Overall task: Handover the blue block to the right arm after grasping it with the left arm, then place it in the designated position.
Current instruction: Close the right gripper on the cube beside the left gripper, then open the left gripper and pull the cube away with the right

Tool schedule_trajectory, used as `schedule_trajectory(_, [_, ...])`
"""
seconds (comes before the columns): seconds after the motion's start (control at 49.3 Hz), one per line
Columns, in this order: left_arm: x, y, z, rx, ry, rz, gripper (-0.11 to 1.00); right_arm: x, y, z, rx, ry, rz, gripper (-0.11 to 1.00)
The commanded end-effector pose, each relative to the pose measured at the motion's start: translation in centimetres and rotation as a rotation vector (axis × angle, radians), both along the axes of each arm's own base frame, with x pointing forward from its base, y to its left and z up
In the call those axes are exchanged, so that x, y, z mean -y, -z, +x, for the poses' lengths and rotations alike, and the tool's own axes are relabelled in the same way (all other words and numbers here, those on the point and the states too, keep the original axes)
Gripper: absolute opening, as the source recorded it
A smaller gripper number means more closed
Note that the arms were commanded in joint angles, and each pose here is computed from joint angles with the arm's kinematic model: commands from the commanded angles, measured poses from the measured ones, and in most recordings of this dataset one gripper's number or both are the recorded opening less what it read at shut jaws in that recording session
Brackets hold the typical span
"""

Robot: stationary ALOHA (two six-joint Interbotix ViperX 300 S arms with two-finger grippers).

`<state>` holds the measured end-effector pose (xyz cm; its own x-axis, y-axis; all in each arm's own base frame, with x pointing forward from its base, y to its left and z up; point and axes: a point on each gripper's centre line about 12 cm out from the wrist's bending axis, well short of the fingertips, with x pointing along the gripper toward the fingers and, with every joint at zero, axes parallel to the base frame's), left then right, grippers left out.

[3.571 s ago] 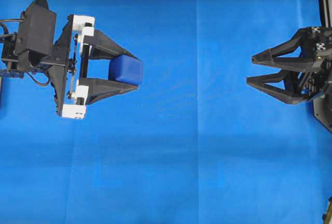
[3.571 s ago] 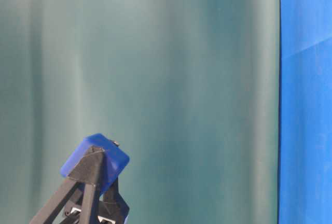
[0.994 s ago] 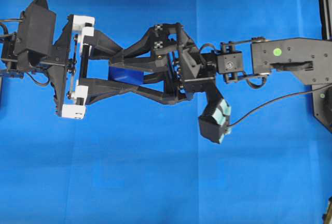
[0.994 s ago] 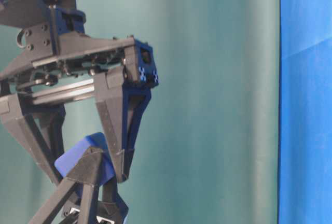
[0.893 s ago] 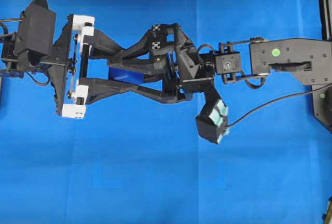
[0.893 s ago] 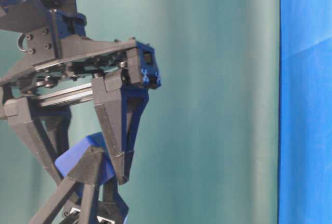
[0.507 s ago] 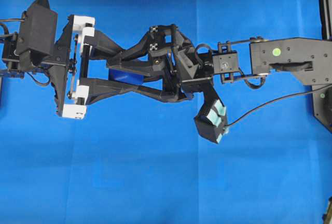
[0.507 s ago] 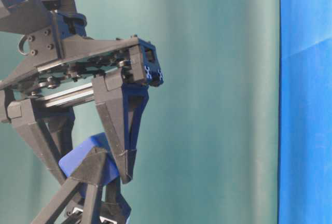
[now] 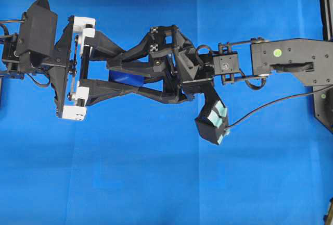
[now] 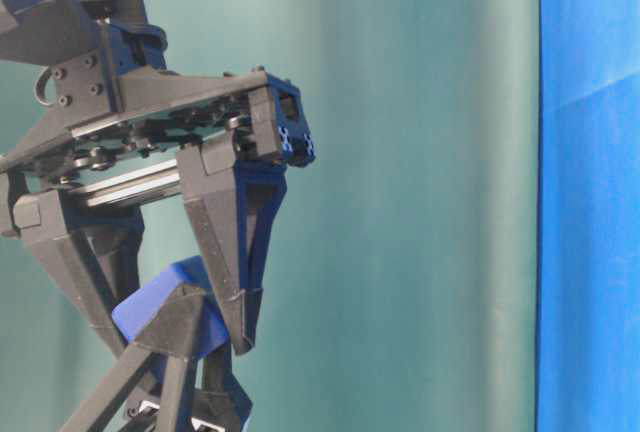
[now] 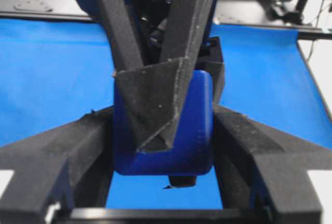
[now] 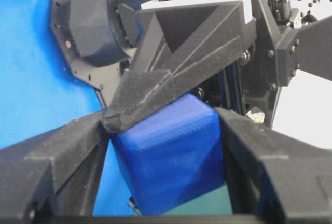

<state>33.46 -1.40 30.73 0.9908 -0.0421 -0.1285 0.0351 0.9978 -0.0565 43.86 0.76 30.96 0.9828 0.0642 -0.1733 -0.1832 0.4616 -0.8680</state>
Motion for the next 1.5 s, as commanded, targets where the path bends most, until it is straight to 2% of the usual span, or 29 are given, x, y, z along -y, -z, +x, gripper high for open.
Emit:
schedule_trajectory(0.0, [0.2,-1.6,-0.1,0.063,0.008,0.008,0.46,0.1,-1.3,0.0,0.032,0.006,0.010,0.49])
schedule_trajectory(0.203, [0.3,-1.7,-0.1,0.069,0.010,-0.002,0.49,-0.1,-1.3,-0.1,0.032,0.001,0.010,0.49])
schedule_trajectory(0.325, [0.5,-1.8,-0.1,0.078,0.016,-0.003,0.81,-0.3,-1.3,-0.1,0.032,-0.003,0.010,0.49])
schedule_trajectory(0.365, [0.6,-1.8,-0.1,0.080,0.018,-0.001,0.88,-0.3,-1.3,-0.1,0.030,-0.003,0.010,0.49])
schedule_trajectory(0.426, [0.6,-1.8,-0.2,0.080,0.018,-0.003,0.93,-0.3,-1.3,-0.1,0.030,-0.003,0.010,0.48])
schedule_trajectory(0.893, [0.6,-1.7,-0.4,0.074,0.019,-0.004,0.93,-0.4,-1.7,-0.9,0.034,-0.004,0.013,0.46])
schedule_trajectory(1.481, [0.6,-1.8,-1.2,0.080,0.021,-0.004,0.93,-0.7,-3.1,-9.5,0.068,-0.011,0.011,0.39])
